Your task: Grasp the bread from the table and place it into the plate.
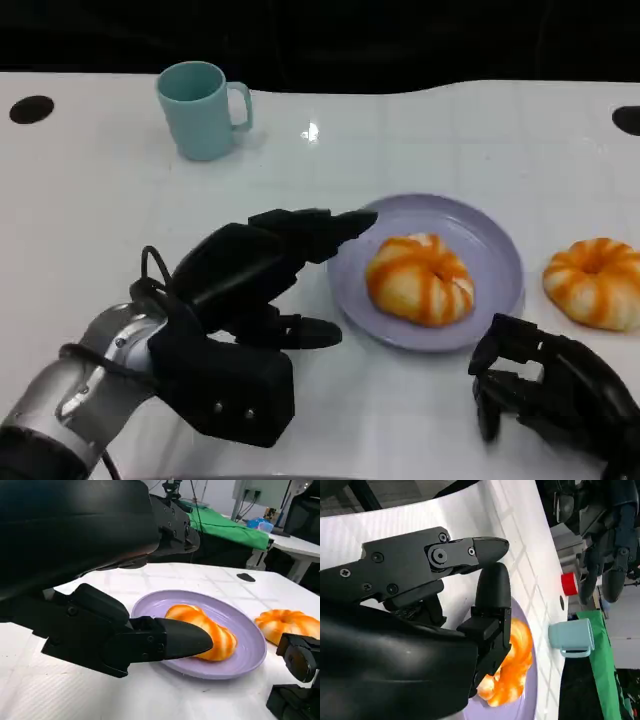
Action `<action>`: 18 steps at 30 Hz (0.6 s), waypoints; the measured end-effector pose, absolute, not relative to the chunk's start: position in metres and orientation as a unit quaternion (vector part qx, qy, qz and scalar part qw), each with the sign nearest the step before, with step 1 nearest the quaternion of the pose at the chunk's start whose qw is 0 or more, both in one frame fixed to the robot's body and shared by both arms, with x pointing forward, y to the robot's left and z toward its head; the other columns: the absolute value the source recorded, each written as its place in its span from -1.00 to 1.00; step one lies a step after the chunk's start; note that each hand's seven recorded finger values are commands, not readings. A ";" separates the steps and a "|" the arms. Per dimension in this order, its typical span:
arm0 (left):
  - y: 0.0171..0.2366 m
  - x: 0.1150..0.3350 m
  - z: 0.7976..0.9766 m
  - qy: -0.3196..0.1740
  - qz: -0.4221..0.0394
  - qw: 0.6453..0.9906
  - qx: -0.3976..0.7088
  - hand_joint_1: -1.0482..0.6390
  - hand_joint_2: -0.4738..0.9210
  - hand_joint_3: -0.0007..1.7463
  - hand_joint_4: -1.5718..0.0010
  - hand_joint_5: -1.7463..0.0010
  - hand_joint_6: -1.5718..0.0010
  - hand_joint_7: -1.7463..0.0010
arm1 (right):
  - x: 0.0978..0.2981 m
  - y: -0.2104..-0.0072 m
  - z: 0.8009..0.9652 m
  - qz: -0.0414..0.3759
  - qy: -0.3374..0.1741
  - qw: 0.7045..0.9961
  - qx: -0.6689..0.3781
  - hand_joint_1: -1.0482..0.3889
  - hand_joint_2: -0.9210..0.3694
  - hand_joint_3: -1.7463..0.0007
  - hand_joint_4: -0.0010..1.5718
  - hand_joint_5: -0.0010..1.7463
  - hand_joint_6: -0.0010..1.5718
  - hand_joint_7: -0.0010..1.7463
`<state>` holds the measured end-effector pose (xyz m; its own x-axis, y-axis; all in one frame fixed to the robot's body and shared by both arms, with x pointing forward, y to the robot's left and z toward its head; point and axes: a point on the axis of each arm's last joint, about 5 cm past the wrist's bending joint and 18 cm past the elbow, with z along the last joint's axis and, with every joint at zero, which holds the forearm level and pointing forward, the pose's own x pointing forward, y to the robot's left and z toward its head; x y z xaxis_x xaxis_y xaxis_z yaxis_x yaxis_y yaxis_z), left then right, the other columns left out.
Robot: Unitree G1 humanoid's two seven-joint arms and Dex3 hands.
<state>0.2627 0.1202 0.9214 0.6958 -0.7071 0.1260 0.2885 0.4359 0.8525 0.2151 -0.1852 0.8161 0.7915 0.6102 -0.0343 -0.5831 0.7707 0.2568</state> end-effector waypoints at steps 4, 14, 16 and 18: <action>0.127 0.251 0.912 -0.271 -0.285 0.871 0.296 -0.56 1.00 -0.45 0.32 -0.79 0.34 -0.44 | 0.215 -0.184 0.817 0.313 0.060 0.941 0.116 -0.39 -1.00 0.79 -0.09 1.00 -0.08 0.64; 0.147 0.200 0.878 -0.194 -0.196 0.957 -0.089 -0.63 1.00 -0.53 0.05 -1.00 0.28 -0.95 | 0.216 -0.183 0.820 0.307 0.069 0.944 0.096 -0.37 -1.00 0.77 -0.11 1.00 -0.11 0.67; 0.148 0.200 0.878 -0.185 -0.205 0.953 -0.123 -0.64 1.00 -0.58 -0.06 -1.00 0.21 -0.99 | 0.215 -0.183 0.820 0.308 0.070 0.944 0.095 -0.37 -1.00 0.76 -0.11 1.00 -0.11 0.67; 0.146 0.200 0.878 -0.177 -0.218 0.946 -0.161 -0.65 1.00 -0.62 -0.12 -1.00 0.16 -1.00 | 0.215 -0.183 0.820 0.309 0.069 0.944 0.096 -0.38 -1.00 0.75 -0.11 1.00 -0.12 0.67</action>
